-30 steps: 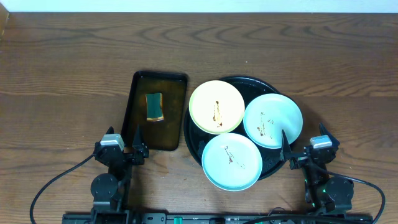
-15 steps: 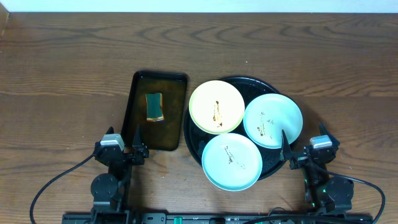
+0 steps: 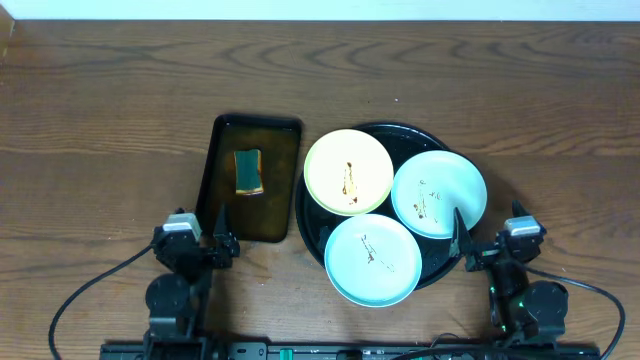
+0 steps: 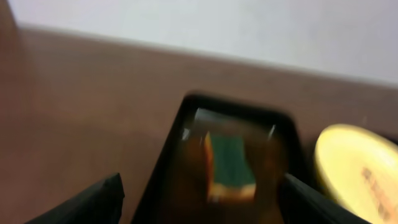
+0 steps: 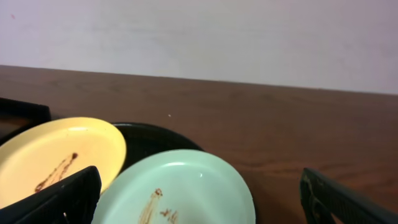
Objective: Clean dirty plates on tray and stack at the side
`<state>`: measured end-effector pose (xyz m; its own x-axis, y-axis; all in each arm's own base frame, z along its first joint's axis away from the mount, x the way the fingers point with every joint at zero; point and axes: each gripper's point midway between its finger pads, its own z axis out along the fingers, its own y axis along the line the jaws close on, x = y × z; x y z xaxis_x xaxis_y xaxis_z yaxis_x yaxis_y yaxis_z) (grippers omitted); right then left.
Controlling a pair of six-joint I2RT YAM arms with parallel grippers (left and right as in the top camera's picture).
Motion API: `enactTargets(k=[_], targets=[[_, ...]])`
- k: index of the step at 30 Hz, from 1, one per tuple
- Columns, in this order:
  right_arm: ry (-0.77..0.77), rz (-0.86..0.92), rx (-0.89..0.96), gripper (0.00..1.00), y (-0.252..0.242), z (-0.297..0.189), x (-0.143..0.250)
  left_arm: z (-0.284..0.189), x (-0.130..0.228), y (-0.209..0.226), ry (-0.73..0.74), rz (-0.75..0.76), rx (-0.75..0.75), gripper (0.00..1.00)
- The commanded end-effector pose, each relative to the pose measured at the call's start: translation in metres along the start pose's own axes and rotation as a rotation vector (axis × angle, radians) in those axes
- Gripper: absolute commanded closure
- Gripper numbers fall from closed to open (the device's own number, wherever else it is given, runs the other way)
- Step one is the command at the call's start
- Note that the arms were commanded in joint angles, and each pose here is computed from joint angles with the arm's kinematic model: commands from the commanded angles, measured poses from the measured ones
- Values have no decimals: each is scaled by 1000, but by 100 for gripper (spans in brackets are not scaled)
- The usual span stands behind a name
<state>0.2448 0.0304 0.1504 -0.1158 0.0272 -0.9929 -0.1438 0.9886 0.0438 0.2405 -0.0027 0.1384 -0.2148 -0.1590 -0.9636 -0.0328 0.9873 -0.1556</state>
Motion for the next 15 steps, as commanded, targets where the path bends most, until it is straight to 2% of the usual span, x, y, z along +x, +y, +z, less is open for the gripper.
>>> enactTargets(k=[1, 9, 15], targets=[[43, 42, 31, 1, -4, -2, -4, -3, -4, 3, 80, 11, -30, 21], [229, 131, 57, 1, -5, 5, -15, 3, -20, -1, 287, 16, -58, 21], [507, 153, 84, 1, -7, 24, -17, 16, -39, -8, 449, 17, -64, 21]])
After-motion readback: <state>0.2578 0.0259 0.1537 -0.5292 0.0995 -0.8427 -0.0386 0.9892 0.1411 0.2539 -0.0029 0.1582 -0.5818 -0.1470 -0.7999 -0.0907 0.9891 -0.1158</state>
